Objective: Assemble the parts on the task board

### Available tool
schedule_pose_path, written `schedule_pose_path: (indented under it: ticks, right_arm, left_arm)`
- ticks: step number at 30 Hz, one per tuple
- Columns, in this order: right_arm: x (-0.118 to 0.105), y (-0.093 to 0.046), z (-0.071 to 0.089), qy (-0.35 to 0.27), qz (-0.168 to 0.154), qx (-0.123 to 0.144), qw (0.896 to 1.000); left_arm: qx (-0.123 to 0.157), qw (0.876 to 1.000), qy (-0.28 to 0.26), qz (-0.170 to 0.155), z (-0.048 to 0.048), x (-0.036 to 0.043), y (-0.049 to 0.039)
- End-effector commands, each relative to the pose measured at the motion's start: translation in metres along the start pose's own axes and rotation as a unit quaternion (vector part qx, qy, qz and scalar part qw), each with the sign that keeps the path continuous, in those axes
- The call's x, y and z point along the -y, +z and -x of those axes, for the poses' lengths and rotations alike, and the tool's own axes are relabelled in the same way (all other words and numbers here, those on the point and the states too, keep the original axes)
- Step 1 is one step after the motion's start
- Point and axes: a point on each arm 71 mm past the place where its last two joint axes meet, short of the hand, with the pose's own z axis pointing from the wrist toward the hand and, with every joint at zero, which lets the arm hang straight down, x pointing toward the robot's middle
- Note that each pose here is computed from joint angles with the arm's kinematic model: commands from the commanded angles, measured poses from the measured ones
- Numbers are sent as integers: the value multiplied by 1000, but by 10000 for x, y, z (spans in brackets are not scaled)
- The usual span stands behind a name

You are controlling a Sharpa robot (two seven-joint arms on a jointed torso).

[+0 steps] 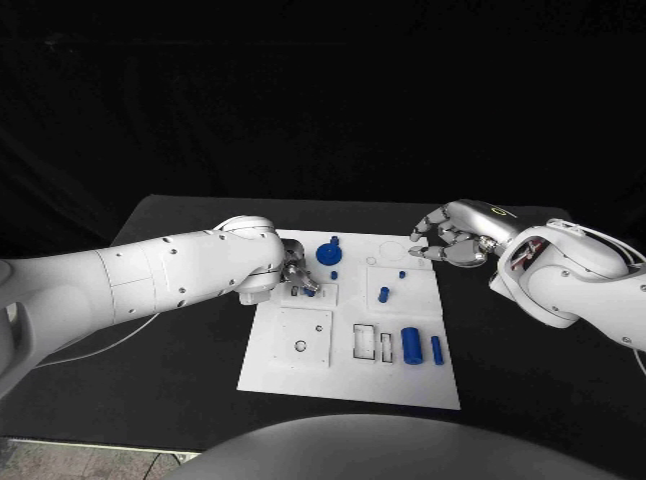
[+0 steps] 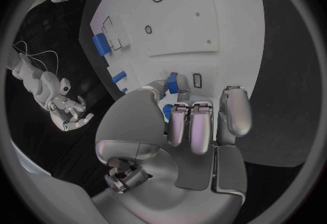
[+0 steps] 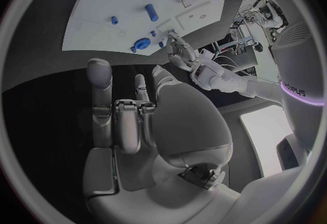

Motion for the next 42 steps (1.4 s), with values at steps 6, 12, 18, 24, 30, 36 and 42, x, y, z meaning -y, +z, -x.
schedule_pose_path:
  ticks: [6, 12, 18, 24, 30, 36, 42]
  right_arm:
    - [16, -6, -8, 0, -5, -5, 1000]
    - [16, -5, -12, 0, -5, -6, 1000]
    - [20, -5, -18, 0, -6, -8, 1000]
    - [19, -3, -24, 0, -6, -10, 1000]
    - [21, -3, -27, 0, -7, -11, 1000]
    - [23, -3, -28, 0, -7, -11, 1000]
    - [25, -4, -28, 0, -8, -12, 1000]
  left_arm:
    - [-7, 1000, -3, -7, -45, 23, 18]
    - [-9, 1000, -1, -4, -59, 17, 24]
    - [-9, 1000, 5, -2, -61, 3, 25]
    - [-8, 1000, 9, -2, -59, -6, 26]
    - [-7, 1000, 10, -2, -59, -10, 26]
    - [-5, 1000, 9, -2, -55, -16, 28]
    - [-5, 1000, 8, 0, -53, -25, 29]
